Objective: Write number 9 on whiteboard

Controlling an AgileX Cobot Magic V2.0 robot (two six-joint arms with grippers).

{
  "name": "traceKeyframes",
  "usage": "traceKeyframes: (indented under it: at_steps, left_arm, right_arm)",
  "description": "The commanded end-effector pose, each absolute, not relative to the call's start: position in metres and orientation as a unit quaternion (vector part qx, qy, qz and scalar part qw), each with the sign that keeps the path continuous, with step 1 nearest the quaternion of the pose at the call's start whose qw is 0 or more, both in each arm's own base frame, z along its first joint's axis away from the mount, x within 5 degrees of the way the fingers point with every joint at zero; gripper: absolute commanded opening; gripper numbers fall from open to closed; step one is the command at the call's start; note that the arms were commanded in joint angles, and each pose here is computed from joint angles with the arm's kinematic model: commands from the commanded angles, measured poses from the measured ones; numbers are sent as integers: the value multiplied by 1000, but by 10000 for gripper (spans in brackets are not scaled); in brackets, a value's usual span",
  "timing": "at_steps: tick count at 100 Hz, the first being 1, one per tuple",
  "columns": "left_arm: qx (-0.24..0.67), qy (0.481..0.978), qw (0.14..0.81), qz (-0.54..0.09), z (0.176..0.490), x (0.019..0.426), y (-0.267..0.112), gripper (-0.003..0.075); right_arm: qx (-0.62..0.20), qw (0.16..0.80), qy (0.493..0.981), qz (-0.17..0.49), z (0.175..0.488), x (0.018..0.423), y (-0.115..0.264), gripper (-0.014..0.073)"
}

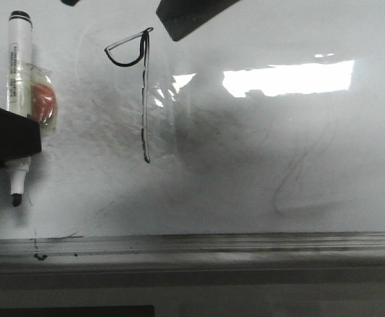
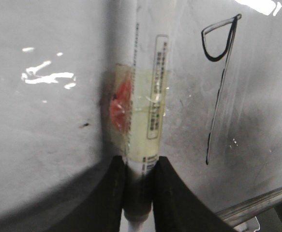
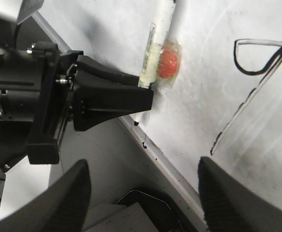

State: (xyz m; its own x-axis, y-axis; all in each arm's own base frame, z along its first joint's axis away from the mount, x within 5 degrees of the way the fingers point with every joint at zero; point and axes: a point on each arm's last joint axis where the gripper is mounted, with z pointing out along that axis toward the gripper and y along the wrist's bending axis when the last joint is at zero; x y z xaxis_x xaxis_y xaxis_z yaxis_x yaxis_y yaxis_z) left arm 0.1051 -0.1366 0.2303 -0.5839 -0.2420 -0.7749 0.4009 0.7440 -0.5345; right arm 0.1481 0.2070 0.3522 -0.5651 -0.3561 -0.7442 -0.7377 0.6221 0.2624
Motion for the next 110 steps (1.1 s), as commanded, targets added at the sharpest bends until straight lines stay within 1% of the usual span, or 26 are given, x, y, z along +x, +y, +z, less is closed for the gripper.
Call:
traceKeyframes:
  at_steps: [1, 12, 17, 22, 29, 31, 37, 42, 47, 54, 68, 71, 78, 83, 85, 86, 87, 90, 98, 110]
  left_arm:
    - [57, 800, 477, -358, 241, 108, -140, -20]
    - [58, 801, 477, -358, 241, 108, -140, -17]
    - [58, 801, 476, -359, 241, 108, -140, 6]
    - [59, 801, 475, -359, 241, 108, -140, 57]
    - [59, 801, 475, -359, 241, 108, -140, 162]
    - [58, 801, 476, -360, 242, 107, -140, 205]
    - [57, 797, 478, -364, 244, 107, -138, 277]
    - [55, 794, 481, -369, 246, 106, -137, 314]
    - [52, 789, 485, -374, 249, 105, -135, 325]
    - [46, 778, 497, -383, 255, 104, -131, 325]
    - [49, 746, 527, -404, 271, 98, -118, 316]
    - [50, 738, 534, -410, 275, 96, -115, 303]
    - [51, 714, 555, -423, 285, 91, -105, 222]
    - [64, 696, 576, -424, 291, 86, -97, 115]
    - [69, 690, 581, -427, 293, 84, -94, 86]
    - [77, 685, 588, -423, 294, 83, -91, 41]
    - [80, 682, 591, -423, 295, 82, -90, 41]
    - [89, 674, 599, -423, 297, 79, -86, -23]
    - [103, 654, 611, -434, 298, 71, -75, -20]
    - [116, 637, 613, -452, 289, 60, -62, -20]
  right_arm:
    - [-315, 374, 814, 313, 373, 148, 207, 418]
    - [-316, 367, 817, 313, 372, 147, 206, 418]
    - [-316, 367, 817, 313, 372, 147, 206, 418]
    - [-316, 368, 817, 313, 372, 147, 206, 418]
    - [-315, 370, 816, 314, 372, 147, 207, 418]
    - [-315, 370, 816, 314, 372, 147, 207, 418]
    - [-315, 371, 815, 314, 373, 147, 206, 416]
    - [-316, 374, 814, 313, 374, 147, 205, 403]
    - [-319, 383, 810, 309, 376, 146, 203, 359]
    - [-321, 399, 802, 306, 381, 144, 198, 250]
    - [-328, 434, 785, 297, 389, 135, 182, -38]
    - [-328, 443, 780, 297, 389, 132, 178, -71]
    - [-327, 470, 765, 295, 390, 125, 166, -64]
    - [-324, 497, 748, 297, 390, 118, 155, -64]
    - [-324, 503, 745, 295, 387, 116, 152, -64]
    - [-321, 512, 738, 299, 389, 114, 149, -64]
    - [-321, 517, 736, 298, 387, 114, 148, -64]
    - [-320, 532, 725, 298, 385, 109, 141, -64]
    - [-312, 580, 688, 304, 378, 96, 122, -64]
    - [-315, 622, 653, 298, 357, 77, 96, -64]
